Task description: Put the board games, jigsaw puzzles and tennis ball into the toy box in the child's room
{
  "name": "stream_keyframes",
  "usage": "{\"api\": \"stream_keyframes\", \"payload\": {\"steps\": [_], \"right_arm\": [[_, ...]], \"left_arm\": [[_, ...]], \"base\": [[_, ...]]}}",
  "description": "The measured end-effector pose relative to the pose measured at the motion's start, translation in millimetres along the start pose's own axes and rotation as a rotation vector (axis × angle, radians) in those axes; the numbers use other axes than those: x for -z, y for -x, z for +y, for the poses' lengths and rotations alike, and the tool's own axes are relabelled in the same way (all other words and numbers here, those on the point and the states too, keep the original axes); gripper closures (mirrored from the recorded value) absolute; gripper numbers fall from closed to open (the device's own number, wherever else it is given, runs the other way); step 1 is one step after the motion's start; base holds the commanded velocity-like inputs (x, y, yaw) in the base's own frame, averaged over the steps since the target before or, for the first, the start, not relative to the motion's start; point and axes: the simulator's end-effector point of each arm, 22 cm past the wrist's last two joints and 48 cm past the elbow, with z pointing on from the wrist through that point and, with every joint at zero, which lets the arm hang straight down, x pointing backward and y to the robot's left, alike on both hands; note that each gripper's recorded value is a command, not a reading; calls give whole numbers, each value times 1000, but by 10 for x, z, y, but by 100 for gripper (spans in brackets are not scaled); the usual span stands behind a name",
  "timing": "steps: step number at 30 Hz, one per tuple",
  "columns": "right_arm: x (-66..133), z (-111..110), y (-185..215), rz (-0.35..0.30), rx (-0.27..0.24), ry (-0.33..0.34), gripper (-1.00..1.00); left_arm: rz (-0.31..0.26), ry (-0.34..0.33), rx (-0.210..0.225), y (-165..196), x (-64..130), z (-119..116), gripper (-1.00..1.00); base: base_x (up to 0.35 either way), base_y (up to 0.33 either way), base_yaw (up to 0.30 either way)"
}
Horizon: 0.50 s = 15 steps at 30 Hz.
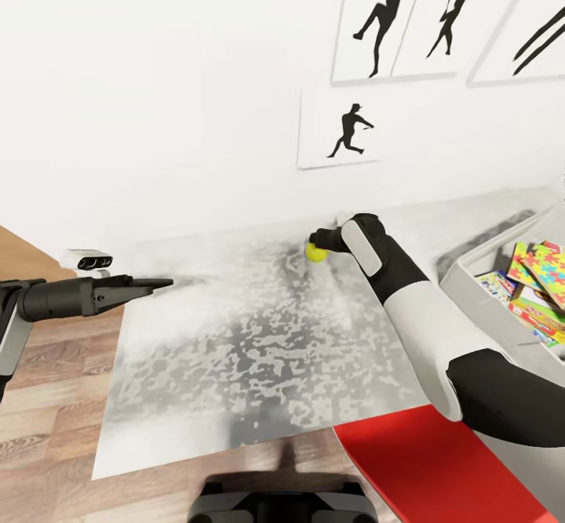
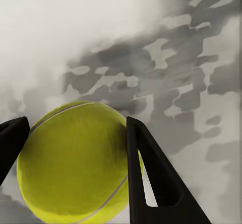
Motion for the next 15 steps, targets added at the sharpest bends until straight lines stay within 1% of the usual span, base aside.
{"api": "stream_keyframes", "payload": {"steps": [12, 15], "right_arm": [[136, 40, 123, -24, 3, 5, 100], [274, 106, 311, -69, 10, 21, 100]], "left_arm": [[-2, -2, -19, 49, 8, -97, -100], [-2, -2, -24, 60, 12, -122, -100]], "base": [[0, 0, 0], [0, 0, 0]]}}
